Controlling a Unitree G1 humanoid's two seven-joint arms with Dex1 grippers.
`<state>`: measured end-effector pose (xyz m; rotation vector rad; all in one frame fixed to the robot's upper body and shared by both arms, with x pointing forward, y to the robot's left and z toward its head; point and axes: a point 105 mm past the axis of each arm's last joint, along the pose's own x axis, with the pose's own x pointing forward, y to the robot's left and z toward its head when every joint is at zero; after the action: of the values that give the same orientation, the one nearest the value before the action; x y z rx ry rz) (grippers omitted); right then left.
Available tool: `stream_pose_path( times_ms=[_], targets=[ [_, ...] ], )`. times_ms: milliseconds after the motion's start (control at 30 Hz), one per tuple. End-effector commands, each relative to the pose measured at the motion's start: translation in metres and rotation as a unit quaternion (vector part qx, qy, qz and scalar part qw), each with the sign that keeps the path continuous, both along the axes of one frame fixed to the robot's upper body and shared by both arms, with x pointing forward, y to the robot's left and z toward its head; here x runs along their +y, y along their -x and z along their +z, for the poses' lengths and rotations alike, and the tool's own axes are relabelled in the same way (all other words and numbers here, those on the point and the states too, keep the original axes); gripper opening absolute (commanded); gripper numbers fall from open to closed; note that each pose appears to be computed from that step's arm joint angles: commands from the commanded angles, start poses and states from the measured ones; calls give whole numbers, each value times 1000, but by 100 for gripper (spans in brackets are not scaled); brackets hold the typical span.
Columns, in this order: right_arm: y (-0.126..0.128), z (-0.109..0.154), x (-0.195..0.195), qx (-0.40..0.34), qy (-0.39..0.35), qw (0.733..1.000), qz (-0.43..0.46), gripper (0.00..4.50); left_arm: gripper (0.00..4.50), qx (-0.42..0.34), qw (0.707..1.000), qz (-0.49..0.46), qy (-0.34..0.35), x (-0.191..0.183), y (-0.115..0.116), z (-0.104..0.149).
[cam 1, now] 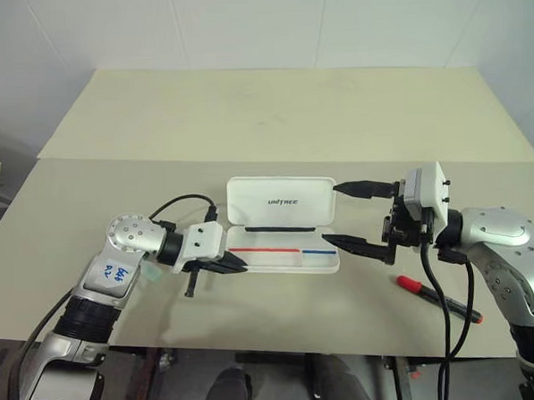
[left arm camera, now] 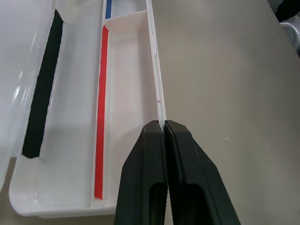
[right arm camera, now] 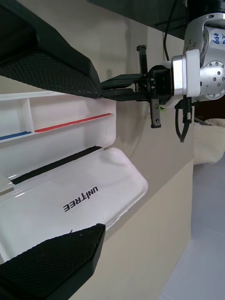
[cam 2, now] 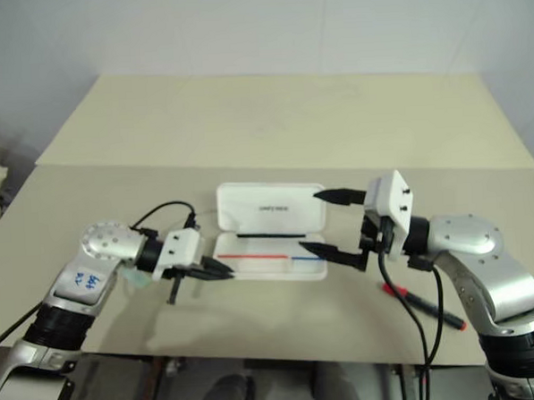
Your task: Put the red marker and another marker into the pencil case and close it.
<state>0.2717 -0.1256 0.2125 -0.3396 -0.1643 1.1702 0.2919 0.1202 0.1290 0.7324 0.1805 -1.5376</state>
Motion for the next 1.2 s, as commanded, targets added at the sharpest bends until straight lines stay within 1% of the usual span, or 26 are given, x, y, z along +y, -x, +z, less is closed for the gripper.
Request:
stream_pose_path(
  times_ms=[33,300,400,467,500,600,700,833,967,1100,1200],
  targets=[
    [6,12,-1,-22,2,1000,8,450,5,-11,1000,-1,3,-3,2,5],
    [8,14,0,-22,2,1000,9,450,5,-16,999,-22,-23,-6,2,-6],
    [8,14,2,-20,2,1000,11,450,71,-12,999,-22,-24,-7,1,-9],
    [8,14,2,-19,1,1000,12,450,131,-19,1000,-16,-14,-10,0,-7],
    [8,14,3,-19,0,1000,12,450,171,-18,1000,-12,-6,-12,0,-5],
    [7,13,3,-19,0,1000,14,450,269,-2,1000,0,9,-11,2,0],
    [6,13,3,-18,-1,1000,15,450,269,18,999,18,25,-5,6,9],
    [3,10,6,-14,-6,1000,21,450,269,20,999,32,27,10,19,17],
    [1,9,7,-14,-9,1000,26,450,269,17,998,36,43,14,28,26],
    [-2,8,5,-13,-11,1000,23,450,269,6,996,61,60,22,28,35],
    [-6,3,-11,4,-4,1000,-1,450,269,23,989,70,128,27,34,51]
  ],
)
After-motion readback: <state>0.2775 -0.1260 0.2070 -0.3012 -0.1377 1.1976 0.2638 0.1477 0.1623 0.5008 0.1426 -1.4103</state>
